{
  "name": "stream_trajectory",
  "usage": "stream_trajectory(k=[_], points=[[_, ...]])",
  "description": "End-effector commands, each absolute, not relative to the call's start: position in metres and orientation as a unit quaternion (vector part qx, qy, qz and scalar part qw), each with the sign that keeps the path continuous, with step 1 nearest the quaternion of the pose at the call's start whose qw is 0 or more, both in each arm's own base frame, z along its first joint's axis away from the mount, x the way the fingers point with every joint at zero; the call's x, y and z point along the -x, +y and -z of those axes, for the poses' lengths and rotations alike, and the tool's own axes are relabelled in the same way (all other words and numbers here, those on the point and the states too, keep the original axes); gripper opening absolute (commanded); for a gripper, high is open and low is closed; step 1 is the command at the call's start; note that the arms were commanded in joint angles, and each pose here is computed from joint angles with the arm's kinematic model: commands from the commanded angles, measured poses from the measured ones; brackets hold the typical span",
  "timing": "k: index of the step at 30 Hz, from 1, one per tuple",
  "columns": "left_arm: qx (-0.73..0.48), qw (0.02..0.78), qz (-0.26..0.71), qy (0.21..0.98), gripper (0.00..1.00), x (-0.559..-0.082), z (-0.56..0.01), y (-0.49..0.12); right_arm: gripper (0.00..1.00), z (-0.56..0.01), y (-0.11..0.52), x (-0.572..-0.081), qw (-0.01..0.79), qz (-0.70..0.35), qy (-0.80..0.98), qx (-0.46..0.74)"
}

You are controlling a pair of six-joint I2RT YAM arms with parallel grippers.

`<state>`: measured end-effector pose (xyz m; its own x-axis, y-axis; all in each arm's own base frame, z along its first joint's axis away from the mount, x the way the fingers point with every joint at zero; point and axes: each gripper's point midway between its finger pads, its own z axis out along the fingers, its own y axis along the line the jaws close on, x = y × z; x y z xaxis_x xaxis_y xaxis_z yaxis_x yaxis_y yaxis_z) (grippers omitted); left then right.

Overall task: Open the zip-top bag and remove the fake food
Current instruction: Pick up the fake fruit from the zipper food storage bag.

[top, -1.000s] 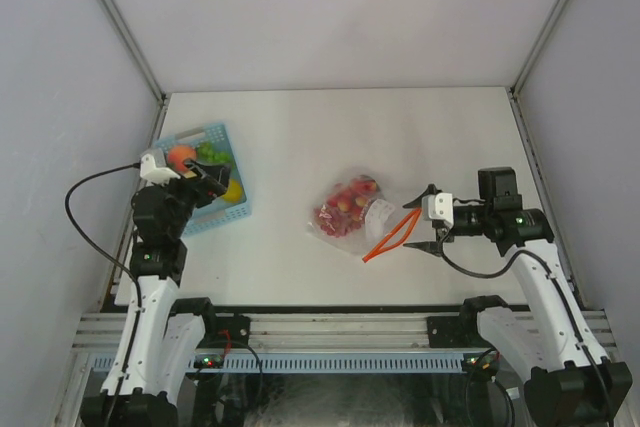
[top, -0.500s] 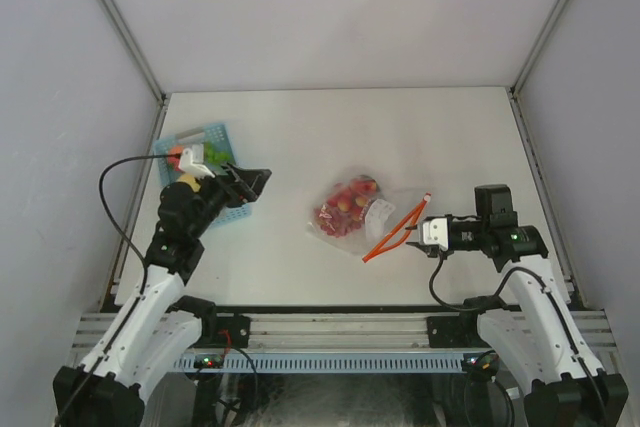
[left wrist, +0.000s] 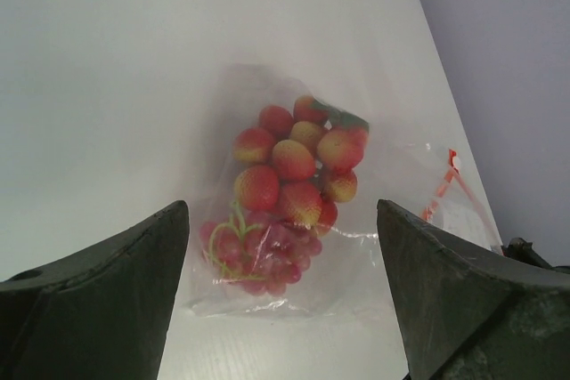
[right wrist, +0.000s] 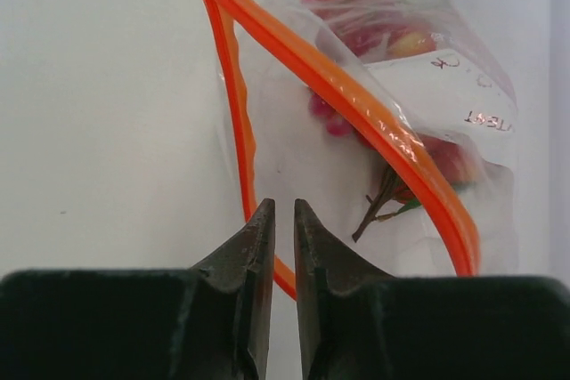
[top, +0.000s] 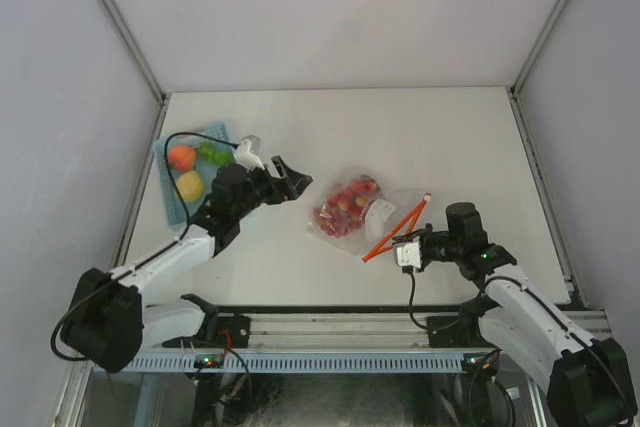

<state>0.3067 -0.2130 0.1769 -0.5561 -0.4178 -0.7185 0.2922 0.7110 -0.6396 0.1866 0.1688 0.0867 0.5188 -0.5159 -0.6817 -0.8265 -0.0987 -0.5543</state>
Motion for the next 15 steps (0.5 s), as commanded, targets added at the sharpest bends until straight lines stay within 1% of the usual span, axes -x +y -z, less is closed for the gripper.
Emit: stream_trajectory(k=[1, 4, 7, 15], points=[[0.048, 0.519, 0.407, 0.750, 0.89, -0.341, -0.222, -0.231, 0.12, -0.112, 0.178, -0.226, 0.563, -0.071, 0.418, 0.710], [0.053, 0.506, 0.410, 0.757, 0.89, -0.360, -0.215, -0.243, 0.09, -0.108, 0.181, -0.231, 0.576, -0.056, 0.412, 0.704], [0.042, 0.483, 0.420, 0.767, 0.89, -0.370, -0.208, -0.269, 0.07, -0.102, 0.183, -0.234, 0.582, -0.044, 0.411, 0.701], [0.012, 0.418, 0.428, 0.801, 0.89, -0.402, -0.180, -0.320, 0.06, -0.092, 0.183, -0.239, 0.580, -0.027, 0.409, 0.704]])
